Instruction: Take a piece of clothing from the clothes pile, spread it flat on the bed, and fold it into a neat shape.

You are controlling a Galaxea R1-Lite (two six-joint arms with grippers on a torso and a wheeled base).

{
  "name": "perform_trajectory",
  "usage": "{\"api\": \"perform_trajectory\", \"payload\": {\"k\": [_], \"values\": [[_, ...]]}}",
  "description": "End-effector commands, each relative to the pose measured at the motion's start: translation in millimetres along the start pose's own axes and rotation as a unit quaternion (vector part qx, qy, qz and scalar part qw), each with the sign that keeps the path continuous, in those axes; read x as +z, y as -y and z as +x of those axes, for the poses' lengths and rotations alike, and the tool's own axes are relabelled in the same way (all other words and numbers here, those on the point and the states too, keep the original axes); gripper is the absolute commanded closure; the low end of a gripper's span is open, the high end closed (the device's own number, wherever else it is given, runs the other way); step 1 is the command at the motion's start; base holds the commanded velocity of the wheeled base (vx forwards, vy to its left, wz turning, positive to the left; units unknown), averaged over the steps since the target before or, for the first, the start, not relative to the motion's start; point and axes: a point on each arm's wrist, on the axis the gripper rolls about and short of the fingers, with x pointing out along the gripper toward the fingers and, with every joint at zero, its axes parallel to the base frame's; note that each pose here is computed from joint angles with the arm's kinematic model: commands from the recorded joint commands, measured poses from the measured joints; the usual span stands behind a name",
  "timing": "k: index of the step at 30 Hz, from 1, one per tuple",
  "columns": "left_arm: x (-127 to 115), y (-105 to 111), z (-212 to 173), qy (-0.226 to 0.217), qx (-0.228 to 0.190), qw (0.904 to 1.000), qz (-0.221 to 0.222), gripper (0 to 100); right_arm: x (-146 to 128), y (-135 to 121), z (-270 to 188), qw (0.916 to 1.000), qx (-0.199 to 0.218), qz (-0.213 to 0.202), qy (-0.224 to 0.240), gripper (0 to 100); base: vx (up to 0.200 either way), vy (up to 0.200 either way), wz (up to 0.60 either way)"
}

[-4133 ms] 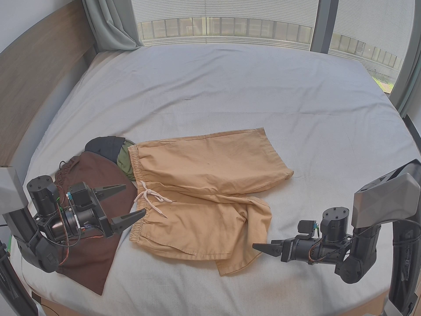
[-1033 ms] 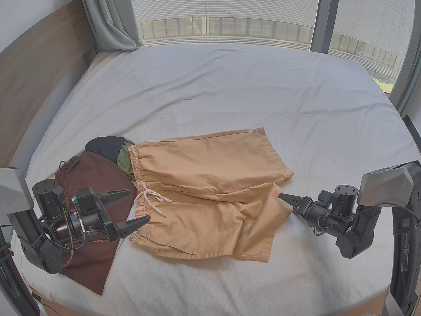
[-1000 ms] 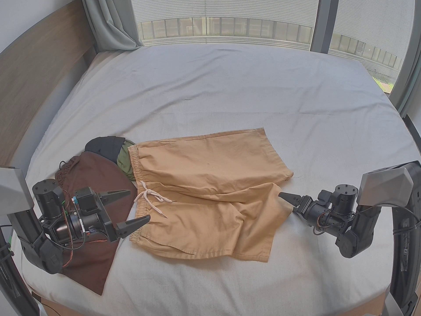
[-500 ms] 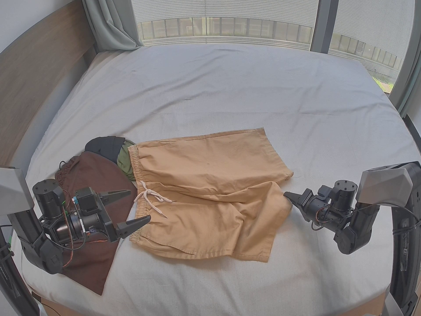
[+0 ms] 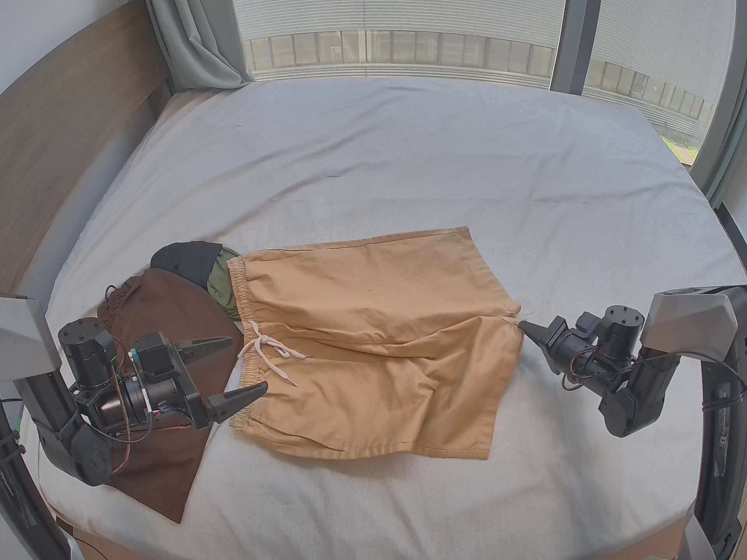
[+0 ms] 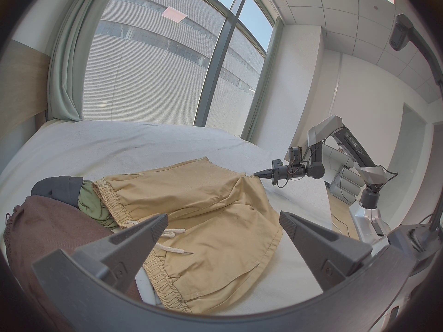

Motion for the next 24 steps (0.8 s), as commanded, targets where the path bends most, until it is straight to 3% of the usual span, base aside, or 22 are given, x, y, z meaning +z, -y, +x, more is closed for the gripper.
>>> {"api": "perform_trajectory", "payload": {"k": [1, 13, 17, 24], "values": [[-0.7, 0.1, 0.5, -0.001, -0.001, 1.0, -0.001, 0, 6.0, -1.3, 1.9, 0.9999, 0.006, -0.004, 0.01, 100, 0.0, 0.0, 0.0], [-0.1, 0.0, 0.6, 0.0, -0.001, 1.0, 0.0, 0, 11.8, -4.0, 10.5, 0.9992, 0.015, -0.022, 0.03, 100, 0.0, 0.0, 0.0], [0.4, -0.5, 1.0, 0.001, -0.001, 1.0, 0.001, 0, 13.9, -10.6, 18.3, 0.9978, 0.016, -0.028, 0.057, 100, 0.0, 0.0, 0.0], [1.0, -0.6, 1.0, 0.002, -0.001, 1.0, 0.002, 0, 8.8, -11.0, 20.6, 0.9981, 0.016, -0.028, 0.053, 100, 0.0, 0.0, 0.0]]}}
